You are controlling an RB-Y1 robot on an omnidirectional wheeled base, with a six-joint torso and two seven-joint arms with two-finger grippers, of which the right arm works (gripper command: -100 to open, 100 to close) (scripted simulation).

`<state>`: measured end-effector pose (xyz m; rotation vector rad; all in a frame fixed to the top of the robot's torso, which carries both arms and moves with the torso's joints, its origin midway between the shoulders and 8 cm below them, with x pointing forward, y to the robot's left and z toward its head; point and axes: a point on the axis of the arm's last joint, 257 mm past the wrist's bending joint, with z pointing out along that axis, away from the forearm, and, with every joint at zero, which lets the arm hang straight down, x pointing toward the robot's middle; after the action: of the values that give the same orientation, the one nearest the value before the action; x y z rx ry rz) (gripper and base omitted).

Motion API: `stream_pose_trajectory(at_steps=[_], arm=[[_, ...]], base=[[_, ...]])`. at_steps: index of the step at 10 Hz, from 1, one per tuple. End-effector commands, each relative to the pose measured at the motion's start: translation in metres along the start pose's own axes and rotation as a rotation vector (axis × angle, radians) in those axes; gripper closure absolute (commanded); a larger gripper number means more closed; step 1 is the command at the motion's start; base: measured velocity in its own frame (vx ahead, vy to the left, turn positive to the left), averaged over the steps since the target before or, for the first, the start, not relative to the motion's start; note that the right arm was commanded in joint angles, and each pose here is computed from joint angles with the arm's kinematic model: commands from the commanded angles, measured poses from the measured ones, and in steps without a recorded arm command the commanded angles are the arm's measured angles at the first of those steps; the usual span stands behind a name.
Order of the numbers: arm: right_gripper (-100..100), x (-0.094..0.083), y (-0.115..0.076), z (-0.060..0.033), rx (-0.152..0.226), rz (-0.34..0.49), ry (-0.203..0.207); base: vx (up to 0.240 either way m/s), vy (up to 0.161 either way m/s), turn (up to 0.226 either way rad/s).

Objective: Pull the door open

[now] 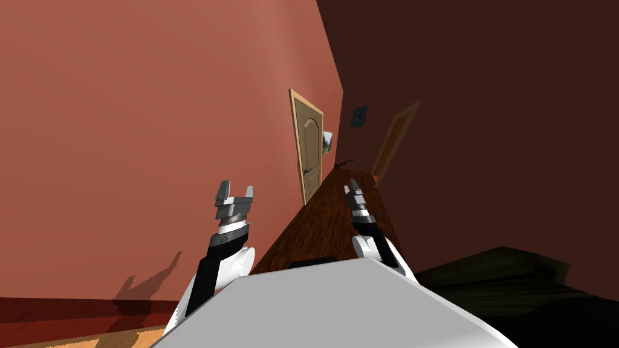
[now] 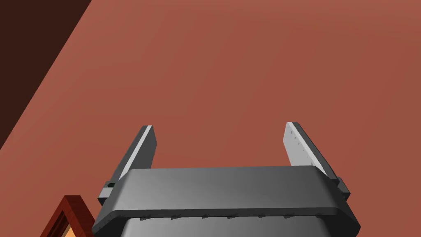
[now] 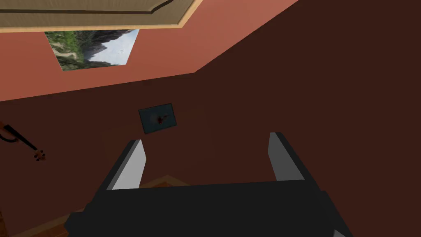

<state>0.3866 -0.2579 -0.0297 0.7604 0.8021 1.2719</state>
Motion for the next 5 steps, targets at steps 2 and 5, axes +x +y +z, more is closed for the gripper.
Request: stream_pose_trajectory(at_steps=[2, 5], arm=[[-100, -0.004, -0.014, -0.0046, 0.021, -0.012, 0.005], [-100, -0.011, -0.034, -0.0117, 0.051, -0.028, 0.009]], base=[[0.111, -0.021, 0.226], [0.175, -0.075, 0.187]])
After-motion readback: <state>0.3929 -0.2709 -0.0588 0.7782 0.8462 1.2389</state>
